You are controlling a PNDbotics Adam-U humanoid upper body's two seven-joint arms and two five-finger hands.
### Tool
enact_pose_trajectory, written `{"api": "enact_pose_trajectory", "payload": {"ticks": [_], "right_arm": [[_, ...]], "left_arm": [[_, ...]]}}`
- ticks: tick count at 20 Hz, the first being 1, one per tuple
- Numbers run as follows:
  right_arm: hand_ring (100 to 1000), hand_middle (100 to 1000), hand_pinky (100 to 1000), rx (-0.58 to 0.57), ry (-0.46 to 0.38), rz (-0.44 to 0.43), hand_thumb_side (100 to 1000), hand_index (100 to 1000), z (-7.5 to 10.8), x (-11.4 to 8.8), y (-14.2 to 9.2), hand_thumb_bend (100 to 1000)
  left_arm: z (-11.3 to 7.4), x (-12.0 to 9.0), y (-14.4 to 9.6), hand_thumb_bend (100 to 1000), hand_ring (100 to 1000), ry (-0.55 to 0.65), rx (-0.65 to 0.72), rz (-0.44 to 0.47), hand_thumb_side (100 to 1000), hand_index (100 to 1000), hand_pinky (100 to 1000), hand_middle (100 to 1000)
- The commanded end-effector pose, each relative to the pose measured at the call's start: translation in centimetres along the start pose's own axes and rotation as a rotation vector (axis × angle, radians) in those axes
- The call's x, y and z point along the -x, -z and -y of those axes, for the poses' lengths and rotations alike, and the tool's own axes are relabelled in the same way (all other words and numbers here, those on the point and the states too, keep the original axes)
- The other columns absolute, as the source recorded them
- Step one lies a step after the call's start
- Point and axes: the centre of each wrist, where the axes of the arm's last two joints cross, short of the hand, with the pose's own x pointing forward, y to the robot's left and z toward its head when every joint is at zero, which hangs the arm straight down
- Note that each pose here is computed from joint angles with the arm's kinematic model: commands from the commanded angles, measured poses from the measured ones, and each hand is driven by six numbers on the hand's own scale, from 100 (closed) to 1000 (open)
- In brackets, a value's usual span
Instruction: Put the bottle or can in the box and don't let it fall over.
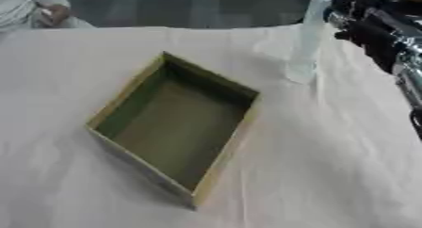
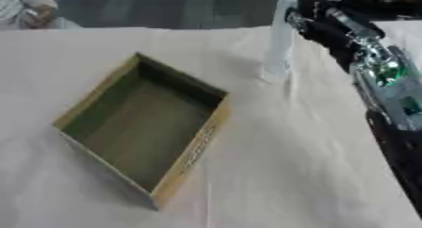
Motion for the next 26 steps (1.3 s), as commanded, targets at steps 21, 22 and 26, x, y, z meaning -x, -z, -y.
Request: {"api": "enact_pose_trajectory", "payload": {"ticks": [21,22,26], "right_arm": [[1000,1000,962,0.076,-0.013,0.034,536,1000,1.9,-1.9,0.8,100],[1000,1000,962,0.075,-0.01,0.034,537,1000,1.9,-2.0,0.8,100],[1000,1000,963,0.075,-0.005,0.037,537,1000,1.9,-2.0,1.0,100]], "left_arm": [[-0.5,-0.1,0.2,100,457,0.015,-0.019,0.02,572,697,942,477],[-0.5,-0.1,0.2,100,457,0.015,-0.018,0.019,572,696,945,477],[-0.5,-0.1,0.1,100,456,0.013,-0.016,0.016,572,695,947,476]]}}
